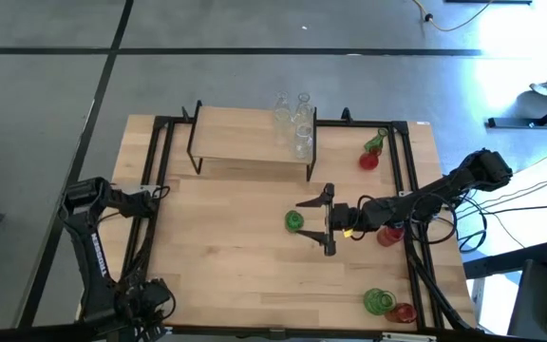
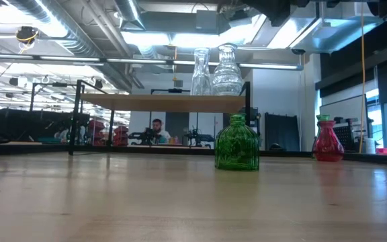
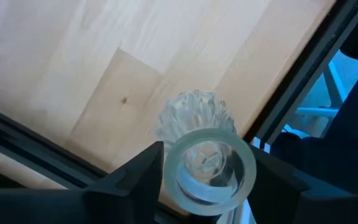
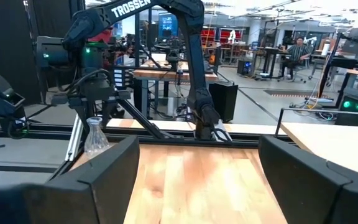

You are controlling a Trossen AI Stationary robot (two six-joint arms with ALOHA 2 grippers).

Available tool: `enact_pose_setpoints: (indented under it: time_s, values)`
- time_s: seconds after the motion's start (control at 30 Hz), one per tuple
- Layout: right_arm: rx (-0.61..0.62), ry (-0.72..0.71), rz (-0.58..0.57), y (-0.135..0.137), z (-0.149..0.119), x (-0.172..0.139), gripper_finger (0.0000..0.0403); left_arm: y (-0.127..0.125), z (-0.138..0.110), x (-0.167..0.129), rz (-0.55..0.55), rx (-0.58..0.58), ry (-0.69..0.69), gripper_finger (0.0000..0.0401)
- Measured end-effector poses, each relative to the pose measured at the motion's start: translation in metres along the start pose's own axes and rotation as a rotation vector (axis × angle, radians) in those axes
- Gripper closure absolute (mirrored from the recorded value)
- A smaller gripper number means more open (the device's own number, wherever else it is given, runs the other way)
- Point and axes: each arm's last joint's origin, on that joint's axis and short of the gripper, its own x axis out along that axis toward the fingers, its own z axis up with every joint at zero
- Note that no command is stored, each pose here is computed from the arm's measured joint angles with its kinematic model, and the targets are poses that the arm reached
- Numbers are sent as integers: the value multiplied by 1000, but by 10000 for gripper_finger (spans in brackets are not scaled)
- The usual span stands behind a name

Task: Sort vases onto shelf
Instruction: Put the transparent vase aligned with the other transparent vases on the shelf

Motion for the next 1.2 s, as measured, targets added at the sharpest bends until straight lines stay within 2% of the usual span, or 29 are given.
enact_pose_setpoints:
  time_s: [0.23,0.57,0.73,1.2]
  values:
    - [0,0,-1,0,0,0,87,1,4,0,17,4,-19,237]
    - [0,0,-2,0,0,0,87,-4,40,3,32,61,-37,241]
    - [0,0,-2,0,0,0,87,-1,73,3,71,112,-53,241]
    - [31,0,-2,0,0,0,87,23,203,13,130,212,-132,241]
